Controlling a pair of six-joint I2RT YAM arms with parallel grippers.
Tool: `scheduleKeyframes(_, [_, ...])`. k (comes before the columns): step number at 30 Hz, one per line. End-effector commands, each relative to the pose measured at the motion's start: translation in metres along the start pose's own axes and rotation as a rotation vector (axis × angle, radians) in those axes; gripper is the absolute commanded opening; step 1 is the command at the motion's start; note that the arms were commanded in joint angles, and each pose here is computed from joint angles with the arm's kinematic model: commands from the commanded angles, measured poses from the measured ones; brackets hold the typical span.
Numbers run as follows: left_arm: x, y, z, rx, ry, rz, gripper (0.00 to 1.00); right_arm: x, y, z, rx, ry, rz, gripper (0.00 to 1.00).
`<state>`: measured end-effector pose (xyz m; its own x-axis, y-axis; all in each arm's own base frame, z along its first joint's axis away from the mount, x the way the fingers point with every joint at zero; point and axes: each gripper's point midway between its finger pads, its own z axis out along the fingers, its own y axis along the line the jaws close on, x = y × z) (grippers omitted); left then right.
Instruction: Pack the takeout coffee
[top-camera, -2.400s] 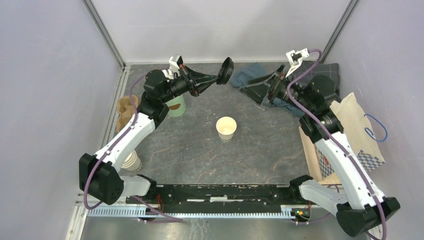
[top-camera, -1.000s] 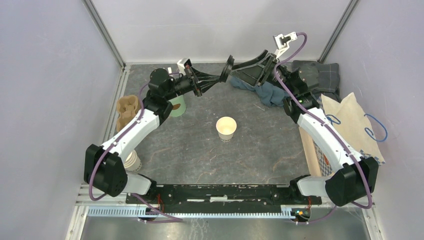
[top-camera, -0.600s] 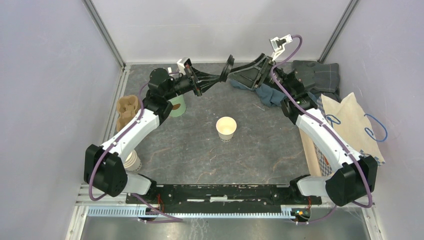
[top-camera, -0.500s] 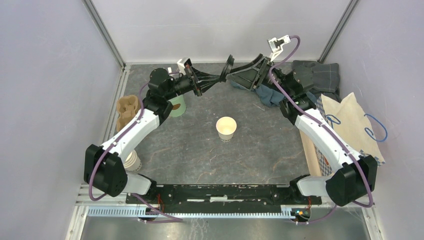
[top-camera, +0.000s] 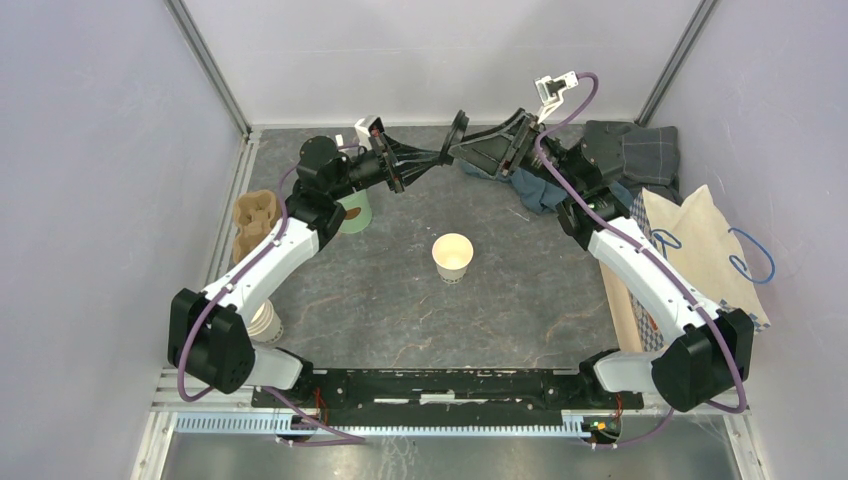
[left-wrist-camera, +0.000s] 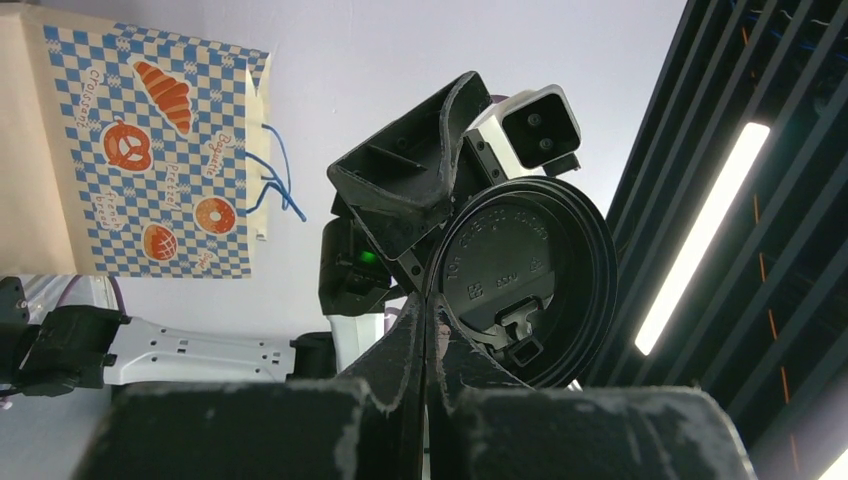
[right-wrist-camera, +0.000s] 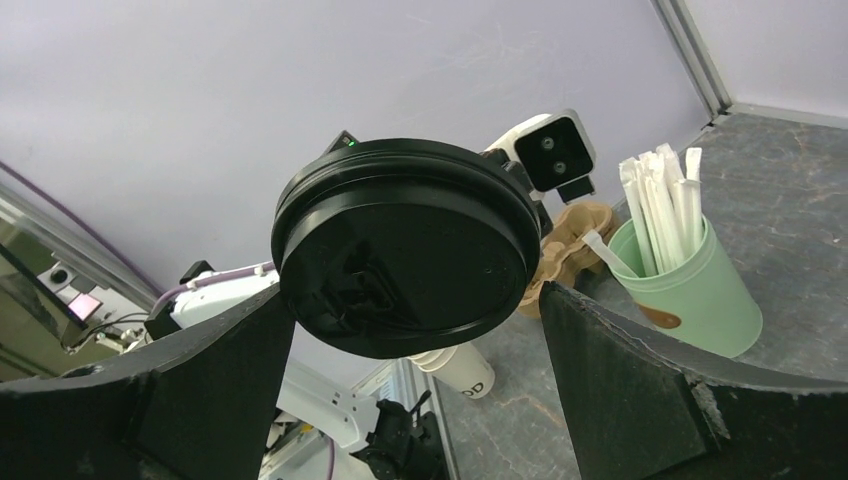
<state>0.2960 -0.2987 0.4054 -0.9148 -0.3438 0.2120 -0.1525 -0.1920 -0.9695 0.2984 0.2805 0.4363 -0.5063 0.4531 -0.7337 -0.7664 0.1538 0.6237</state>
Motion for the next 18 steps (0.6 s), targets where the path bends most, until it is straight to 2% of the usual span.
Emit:
scheduleKeyframes(1, [0.0146,-0.014,-0.0012,0.013,0.053,-0.001,0.02,-0.0134,0.0112,0.0013,-0.01,-0.04,-0.057,0.98])
scheduleKeyframes(16, [0.0158,-0.0108,-0.0022,0.003,0.059,0.002,0.02,-0.0157,0.0162,0.0012,-0.036,-0.058,-0.051,0.98])
scheduleKeyframes(18, [0.0154,-0.0098,-0.0023,0.0,0.057,0.002,0.02,-0.0157,0.0164,0.0009,-0.036,-0.059,-0.051,0.96])
